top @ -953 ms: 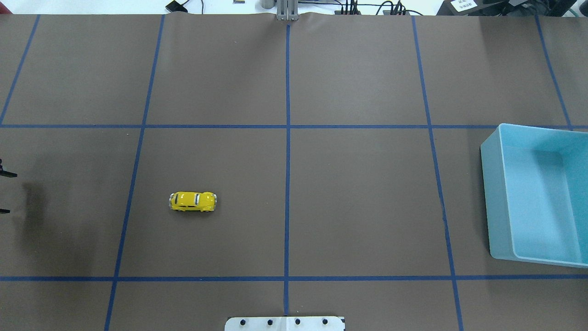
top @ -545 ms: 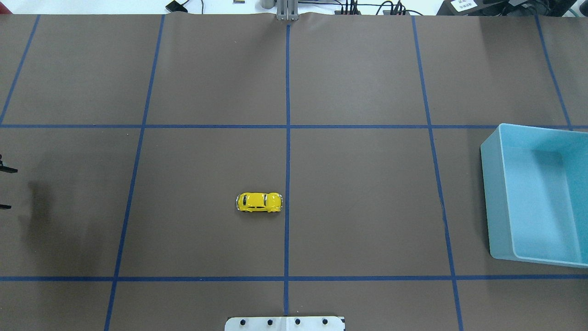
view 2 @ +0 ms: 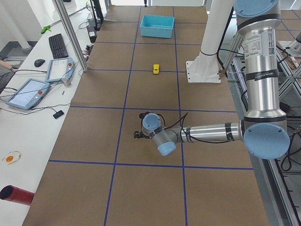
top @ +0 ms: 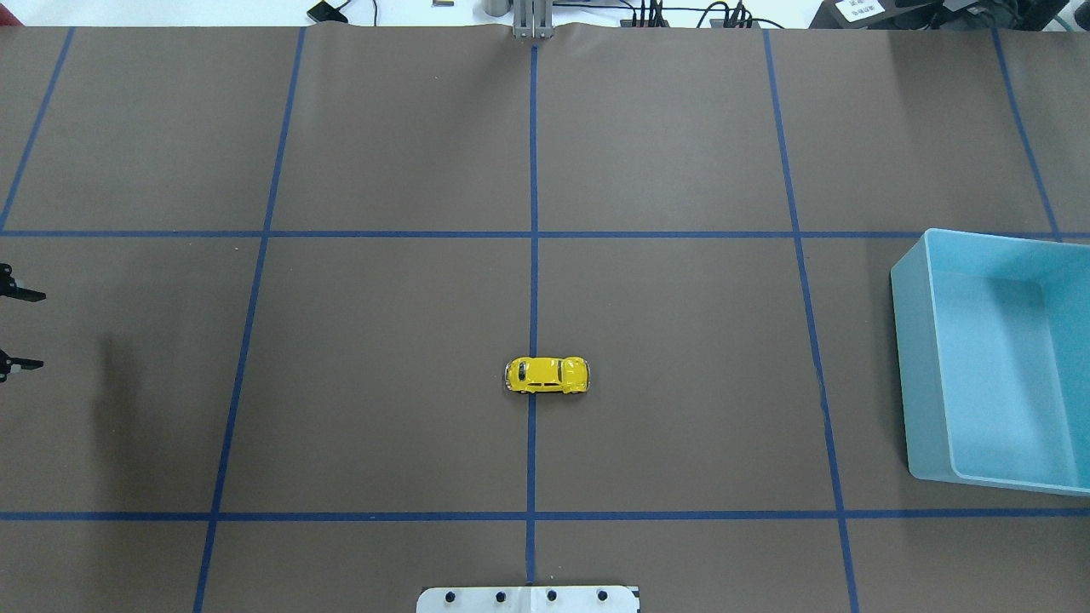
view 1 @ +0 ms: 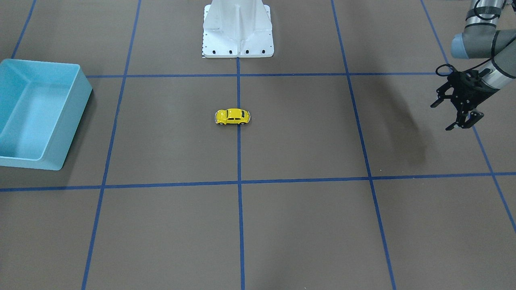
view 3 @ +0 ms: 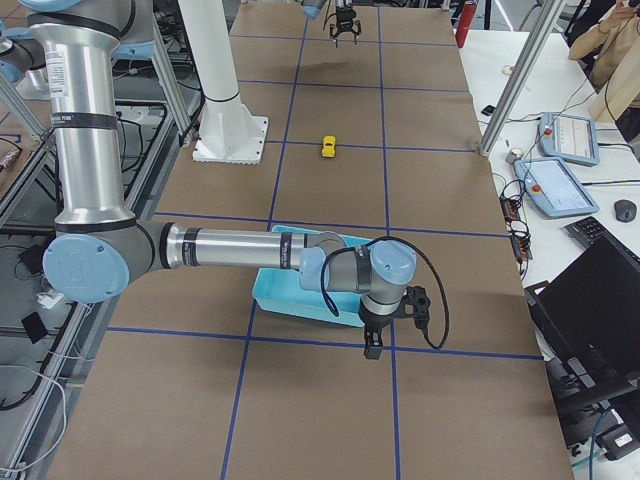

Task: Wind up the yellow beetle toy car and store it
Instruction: 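Raise and withdraw the left gripper away from the table, then swing the right arm from beside the bin toward the yellow car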

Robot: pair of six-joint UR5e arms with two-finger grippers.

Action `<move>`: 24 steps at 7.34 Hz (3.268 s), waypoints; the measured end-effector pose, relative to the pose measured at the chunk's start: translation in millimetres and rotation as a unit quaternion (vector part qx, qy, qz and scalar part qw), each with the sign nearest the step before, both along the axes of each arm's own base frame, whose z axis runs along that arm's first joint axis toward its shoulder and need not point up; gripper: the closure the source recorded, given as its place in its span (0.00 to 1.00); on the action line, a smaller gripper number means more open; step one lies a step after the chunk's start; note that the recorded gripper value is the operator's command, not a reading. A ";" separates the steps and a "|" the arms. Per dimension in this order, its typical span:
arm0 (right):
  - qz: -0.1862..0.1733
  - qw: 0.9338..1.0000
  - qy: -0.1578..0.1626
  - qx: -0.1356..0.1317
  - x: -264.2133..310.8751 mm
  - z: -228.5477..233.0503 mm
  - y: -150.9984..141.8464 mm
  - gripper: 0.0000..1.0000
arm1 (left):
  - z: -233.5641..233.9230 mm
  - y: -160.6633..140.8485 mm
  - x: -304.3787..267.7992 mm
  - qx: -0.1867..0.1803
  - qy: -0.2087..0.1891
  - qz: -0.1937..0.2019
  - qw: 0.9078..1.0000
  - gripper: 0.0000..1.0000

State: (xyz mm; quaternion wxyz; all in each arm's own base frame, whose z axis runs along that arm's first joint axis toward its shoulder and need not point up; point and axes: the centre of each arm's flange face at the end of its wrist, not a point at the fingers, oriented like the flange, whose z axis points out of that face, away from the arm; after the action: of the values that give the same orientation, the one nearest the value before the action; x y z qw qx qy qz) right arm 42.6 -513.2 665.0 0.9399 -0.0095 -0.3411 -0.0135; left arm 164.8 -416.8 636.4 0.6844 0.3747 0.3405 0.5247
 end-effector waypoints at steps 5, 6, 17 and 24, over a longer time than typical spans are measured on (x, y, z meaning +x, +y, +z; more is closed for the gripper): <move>0.000 1.000 0.000 -0.001 0.0 1.2 0.2 0.00 | -64.0 -25.8 8.6 -0.177 0.007 -0.096 0.979 0.00; 0.000 1.000 0.000 -0.002 0.0 1.6 0.2 0.00 | -72.3 -32.1 1.9 -0.220 0.003 -0.123 0.968 0.00; 0.000 1.000 0.003 -0.003 0.3 3.2 -2.0 0.00 | -63.6 -71.1 -111.1 -0.464 -0.082 -0.281 0.836 0.00; -0.059 0.990 -0.048 0.121 -60.8 -128.5 -11.3 0.00 | -2.5 -60.2 -174.2 -0.456 -0.087 -0.277 0.841 0.00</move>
State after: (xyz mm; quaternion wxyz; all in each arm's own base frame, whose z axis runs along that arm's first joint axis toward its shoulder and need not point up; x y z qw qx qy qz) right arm -18.1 -524.5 536.4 0.9143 0.0851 -0.3802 -0.1108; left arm -9.4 -476.9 633.9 0.9215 0.0517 0.3627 0.1290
